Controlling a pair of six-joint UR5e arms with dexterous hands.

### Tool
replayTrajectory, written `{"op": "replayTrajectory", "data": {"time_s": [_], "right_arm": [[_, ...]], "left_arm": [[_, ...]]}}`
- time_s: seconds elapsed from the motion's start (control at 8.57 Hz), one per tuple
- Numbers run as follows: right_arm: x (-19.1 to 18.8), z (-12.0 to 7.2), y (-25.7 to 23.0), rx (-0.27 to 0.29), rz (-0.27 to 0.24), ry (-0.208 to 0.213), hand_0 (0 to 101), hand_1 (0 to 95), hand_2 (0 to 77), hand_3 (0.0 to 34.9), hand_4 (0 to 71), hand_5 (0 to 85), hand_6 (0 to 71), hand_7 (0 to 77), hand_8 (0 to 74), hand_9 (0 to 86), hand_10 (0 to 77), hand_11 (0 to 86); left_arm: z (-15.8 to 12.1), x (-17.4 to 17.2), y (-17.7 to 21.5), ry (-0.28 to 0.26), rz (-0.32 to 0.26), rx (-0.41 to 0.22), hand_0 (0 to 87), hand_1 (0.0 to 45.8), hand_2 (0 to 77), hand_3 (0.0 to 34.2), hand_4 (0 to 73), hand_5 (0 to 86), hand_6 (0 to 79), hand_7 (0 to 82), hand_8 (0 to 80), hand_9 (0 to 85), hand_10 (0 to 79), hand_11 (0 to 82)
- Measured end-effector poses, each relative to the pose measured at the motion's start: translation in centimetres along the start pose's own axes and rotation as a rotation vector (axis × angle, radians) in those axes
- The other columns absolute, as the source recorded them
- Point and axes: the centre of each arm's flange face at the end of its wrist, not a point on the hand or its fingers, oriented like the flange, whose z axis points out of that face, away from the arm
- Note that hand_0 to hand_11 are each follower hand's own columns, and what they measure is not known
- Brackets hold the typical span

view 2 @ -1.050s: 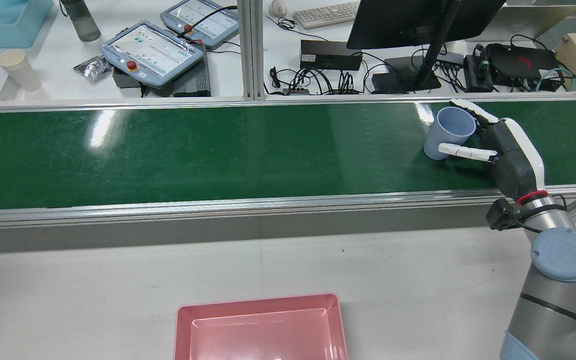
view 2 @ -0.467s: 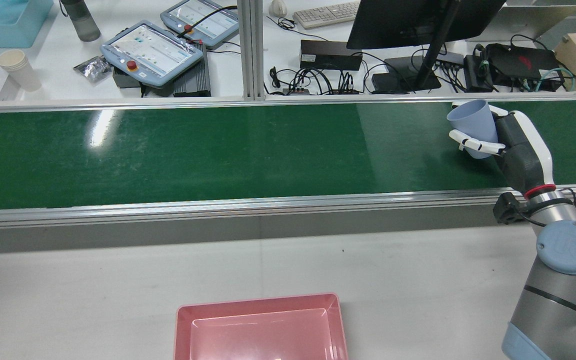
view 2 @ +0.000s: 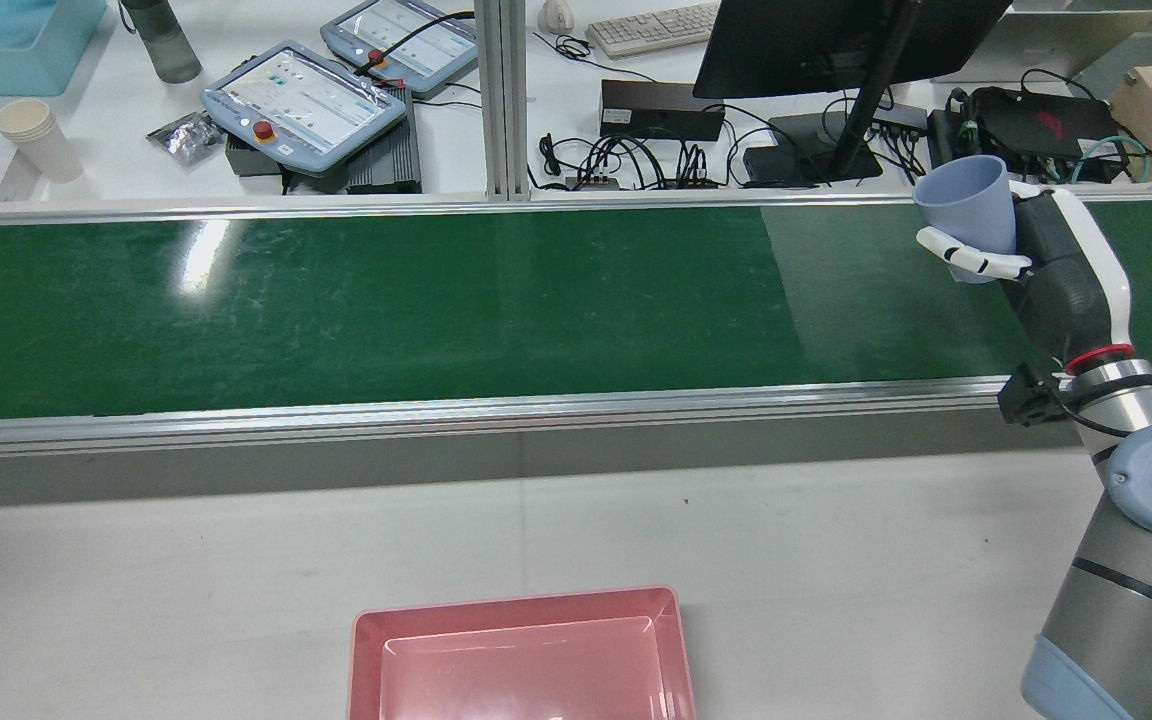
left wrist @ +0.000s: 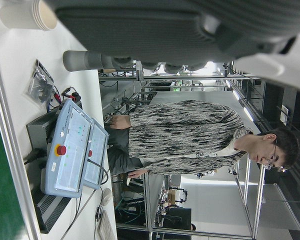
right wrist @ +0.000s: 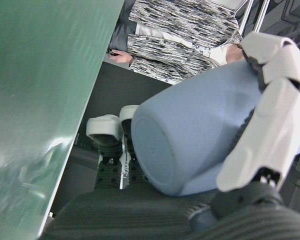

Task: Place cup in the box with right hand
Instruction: 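Lift the cup off the belt and swing it toward the pink tray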

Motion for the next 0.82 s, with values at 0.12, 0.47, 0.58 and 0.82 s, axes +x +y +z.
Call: {"op": "replayTrajectory", "data": {"time_s": [0.12,0.47,0.58,0.82], "right_arm": [[-1.1,-0.4,2.3,-0.038,0.008,-0.01,47,13.1,33.8,0.1,25.6,15.8,38.7,68.2,57.3,62.7,52.4,69.8],[-3.4,-3.3,12.0,-0.2,-0.01,-0.02,46,13.1,33.8,0.0,28.4,14.7,37.6,69.8,57.3,62.7,52.4,69.8],[-3.0,-4.5,15.1,-0.251,-0.014,-0.008,46,13.1,33.8,0.0,28.4,14.7,37.6,69.8,57.3,62.7,52.4,69.8],[-0.1,-6.9,20.0,-0.328,-0.027,0.038,46,12.0,34.4,0.0,28.4,14.7,36.5,69.8,57.3,62.7,51.3,69.8]], "left_arm": [[0.0,0.0,0.0,0.0,0.0,0.0,0.0,0.5,1.1,0.0,1.1,0.0,0.0,0.0,0.0,0.0,0.0,0.0],[0.0,0.0,0.0,0.0,0.0,0.0,0.0,0.5,1.1,0.0,1.1,0.5,0.0,0.0,0.0,0.0,0.0,0.0],[0.0,0.0,0.0,0.0,0.0,0.0,0.0,0.5,1.1,0.0,1.1,0.5,0.0,0.0,0.0,0.0,0.0,0.0],[0.0,0.0,0.0,0.0,0.0,0.0,0.0,0.5,1.1,0.0,1.1,0.5,0.0,0.0,0.0,0.0,0.0,0.0]]}}
